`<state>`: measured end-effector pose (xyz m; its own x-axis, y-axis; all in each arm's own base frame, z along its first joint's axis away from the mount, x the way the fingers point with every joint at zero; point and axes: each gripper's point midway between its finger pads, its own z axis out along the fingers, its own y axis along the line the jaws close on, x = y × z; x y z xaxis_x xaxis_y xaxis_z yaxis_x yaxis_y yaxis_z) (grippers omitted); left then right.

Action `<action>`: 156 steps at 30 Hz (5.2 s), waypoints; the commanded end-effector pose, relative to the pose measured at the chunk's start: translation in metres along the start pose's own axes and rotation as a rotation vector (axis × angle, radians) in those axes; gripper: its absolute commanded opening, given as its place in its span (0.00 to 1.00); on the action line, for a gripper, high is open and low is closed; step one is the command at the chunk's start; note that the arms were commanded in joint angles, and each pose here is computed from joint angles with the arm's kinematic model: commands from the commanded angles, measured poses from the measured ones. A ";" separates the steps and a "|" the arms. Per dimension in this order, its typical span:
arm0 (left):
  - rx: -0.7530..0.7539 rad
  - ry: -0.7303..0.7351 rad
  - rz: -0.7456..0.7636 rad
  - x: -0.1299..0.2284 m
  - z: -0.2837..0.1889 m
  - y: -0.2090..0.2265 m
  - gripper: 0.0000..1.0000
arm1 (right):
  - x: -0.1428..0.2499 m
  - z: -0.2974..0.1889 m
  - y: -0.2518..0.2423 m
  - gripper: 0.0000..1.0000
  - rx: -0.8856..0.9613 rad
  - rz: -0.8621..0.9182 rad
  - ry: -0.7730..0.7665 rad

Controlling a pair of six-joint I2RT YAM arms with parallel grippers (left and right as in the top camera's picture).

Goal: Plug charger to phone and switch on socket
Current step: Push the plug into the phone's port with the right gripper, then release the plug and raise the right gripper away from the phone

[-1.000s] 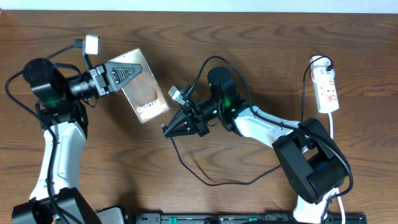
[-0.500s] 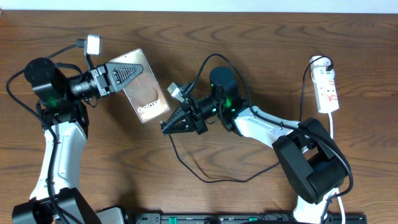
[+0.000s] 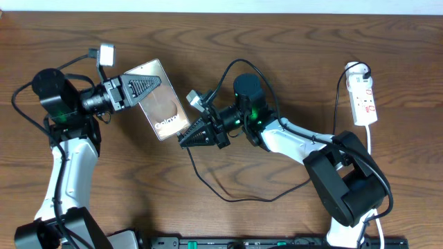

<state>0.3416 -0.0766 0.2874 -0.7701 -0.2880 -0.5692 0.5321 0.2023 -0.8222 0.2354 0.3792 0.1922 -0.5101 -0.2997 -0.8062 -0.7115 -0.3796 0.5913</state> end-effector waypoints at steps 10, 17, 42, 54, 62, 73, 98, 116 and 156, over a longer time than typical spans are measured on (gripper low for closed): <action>-0.001 -0.003 0.026 0.000 0.001 -0.002 0.07 | -0.003 -0.003 -0.003 0.01 0.015 0.009 -0.010; 0.013 0.017 0.051 0.004 0.013 -0.005 0.08 | -0.004 -0.003 -0.005 0.01 0.026 0.024 -0.016; -0.002 -0.002 0.074 0.001 0.015 -0.003 0.08 | -0.027 -0.006 -0.024 0.01 0.153 0.097 -0.122; 0.041 0.053 0.072 0.011 0.015 -0.010 0.08 | -0.038 -0.012 -0.026 0.01 0.181 0.054 -0.161; 0.040 0.054 0.058 0.015 0.015 -0.006 0.08 | -0.045 -0.018 -0.024 0.01 0.183 0.022 -0.181; 0.039 0.054 0.050 0.017 0.015 -0.004 0.07 | -0.055 -0.023 -0.030 0.01 0.225 0.036 -0.234; 0.075 0.099 0.088 0.027 0.030 -0.011 0.07 | -0.064 -0.036 -0.042 0.01 0.282 0.104 -0.300; 0.075 0.099 0.087 0.027 0.030 -0.011 0.07 | -0.062 -0.035 -0.040 0.02 0.268 0.105 -0.286; 0.073 0.094 0.103 0.026 0.029 -0.011 0.08 | -0.060 -0.034 -0.038 0.99 0.256 0.108 -0.276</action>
<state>0.3319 -0.1099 0.2776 -0.7436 -0.2057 -0.6362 0.6113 0.1765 -0.7715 0.3029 0.3826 0.2089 -0.6869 -0.0903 -0.7211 -0.7110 -0.1216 0.6926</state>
